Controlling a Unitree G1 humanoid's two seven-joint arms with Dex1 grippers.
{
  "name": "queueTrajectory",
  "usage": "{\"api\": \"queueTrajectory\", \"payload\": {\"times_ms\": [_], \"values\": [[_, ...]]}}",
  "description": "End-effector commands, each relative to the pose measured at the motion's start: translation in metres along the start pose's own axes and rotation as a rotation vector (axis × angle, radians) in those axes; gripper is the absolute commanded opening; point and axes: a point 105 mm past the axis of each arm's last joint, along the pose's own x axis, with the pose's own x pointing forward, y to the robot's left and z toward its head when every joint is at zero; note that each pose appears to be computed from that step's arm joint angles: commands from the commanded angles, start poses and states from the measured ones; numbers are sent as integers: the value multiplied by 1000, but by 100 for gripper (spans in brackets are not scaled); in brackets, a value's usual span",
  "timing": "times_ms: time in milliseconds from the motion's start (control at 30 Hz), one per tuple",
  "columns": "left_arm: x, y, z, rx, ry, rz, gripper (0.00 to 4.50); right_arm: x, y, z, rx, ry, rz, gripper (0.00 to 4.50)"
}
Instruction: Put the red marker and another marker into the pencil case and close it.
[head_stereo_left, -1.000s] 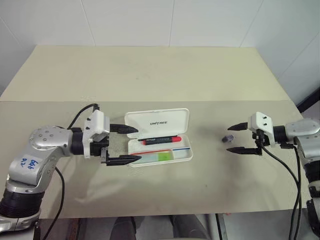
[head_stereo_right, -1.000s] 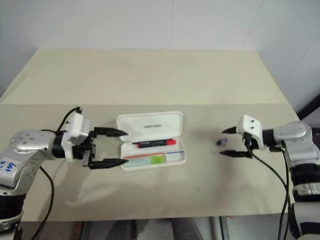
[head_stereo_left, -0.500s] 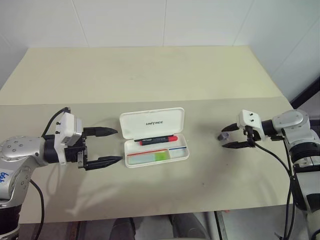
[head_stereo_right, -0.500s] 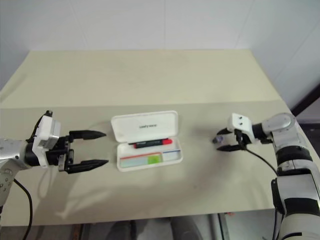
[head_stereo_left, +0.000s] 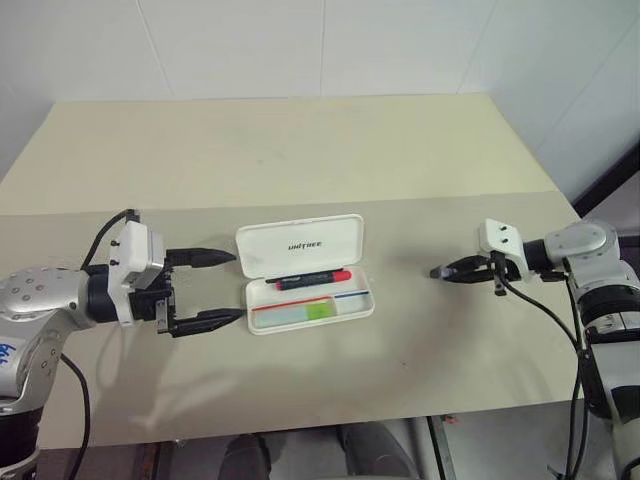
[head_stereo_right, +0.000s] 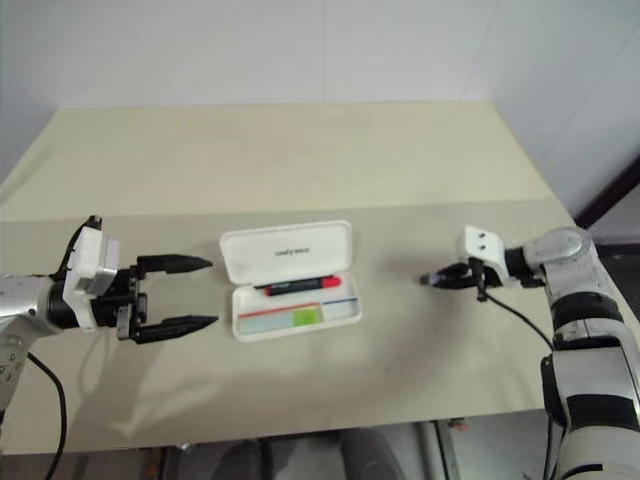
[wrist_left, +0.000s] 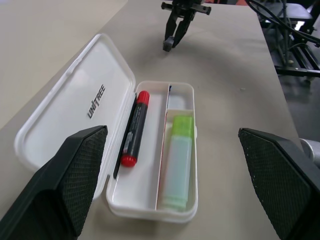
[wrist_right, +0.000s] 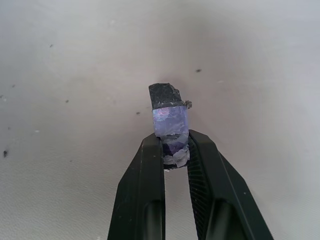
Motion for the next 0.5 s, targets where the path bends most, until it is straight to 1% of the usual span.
{"api": "queueTrajectory", "payload": {"times_ms": [33, 133, 267, 400, 500], "values": [[1, 2, 7, 48, -33, -15, 450, -15, -9, 17, -43, -62, -62, 31], [1, 2, 8, 56, -49, -26, 450, -17, -9, 30, -64, -105, -75, 31], [-2, 3, 11, 54, -107, -24, 450, -15, -2, 53, -117, -144, -75, 31], [-7, 5, 7, 44, -121, -18, 450, -6, 17, 86, -158, -219, -41, 31], [-12, 6, 3, 40, -133, -18, 450, 2, 33, 103, -180, -244, -14, 31]]}}
